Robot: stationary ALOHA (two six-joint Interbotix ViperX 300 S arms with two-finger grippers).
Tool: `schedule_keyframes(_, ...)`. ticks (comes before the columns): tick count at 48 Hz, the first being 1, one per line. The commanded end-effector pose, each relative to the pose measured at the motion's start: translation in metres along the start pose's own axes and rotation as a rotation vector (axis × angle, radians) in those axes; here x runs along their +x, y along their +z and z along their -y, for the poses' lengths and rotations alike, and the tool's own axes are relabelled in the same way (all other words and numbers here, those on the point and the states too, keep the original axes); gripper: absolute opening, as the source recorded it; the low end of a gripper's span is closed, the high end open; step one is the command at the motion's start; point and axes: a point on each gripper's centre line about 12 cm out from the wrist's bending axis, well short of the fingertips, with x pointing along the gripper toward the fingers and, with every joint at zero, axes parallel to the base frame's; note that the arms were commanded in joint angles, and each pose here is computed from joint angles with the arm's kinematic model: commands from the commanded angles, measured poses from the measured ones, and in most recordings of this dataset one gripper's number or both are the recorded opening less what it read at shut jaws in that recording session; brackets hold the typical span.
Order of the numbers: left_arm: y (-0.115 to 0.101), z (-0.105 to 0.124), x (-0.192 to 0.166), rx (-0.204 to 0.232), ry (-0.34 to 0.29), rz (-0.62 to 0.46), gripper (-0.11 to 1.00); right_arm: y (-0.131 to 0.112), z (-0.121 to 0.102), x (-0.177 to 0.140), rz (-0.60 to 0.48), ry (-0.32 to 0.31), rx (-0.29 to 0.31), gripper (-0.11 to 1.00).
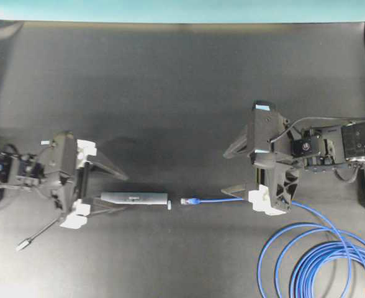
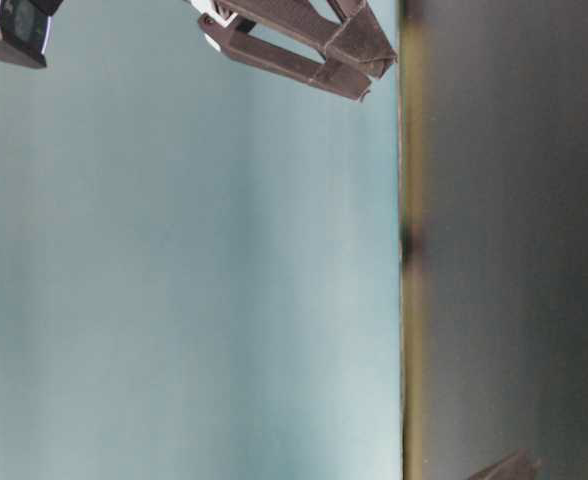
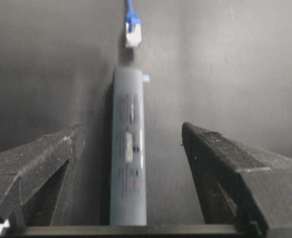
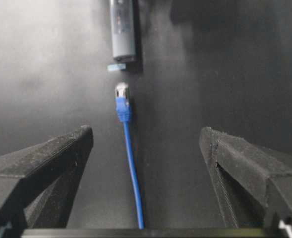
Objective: Insert the LAN cable into the hub.
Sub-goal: 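Close the left gripper on the grey hub, right on the blue cable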
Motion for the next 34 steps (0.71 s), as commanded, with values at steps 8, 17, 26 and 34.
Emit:
schedule_keyframes(8, -0.018, -0.002, 0.019, -0.002, -0.008, 0.007, 0.76, 0.006, -0.005, -0.001, 0.018, 0.013, 0.025, 0.84)
schedule_keyframes(17, -0.034, -0.002, 0.024, -0.004, -0.014, -0.016, 0.76, 0.005, -0.006, -0.001, 0.016, 0.017, 0.052, 0.84)
schedule_keyframes(26, -0.042, -0.001, 0.030, -0.003, -0.018, -0.040, 0.75, 0.005, -0.009, -0.001, 0.014, 0.024, 0.051, 0.84)
schedule_keyframes(34, -0.047, -0.002, 0.032, -0.003, -0.015, -0.058, 0.74, 0.004, -0.013, -0.001, 0.014, 0.032, 0.045, 0.84)
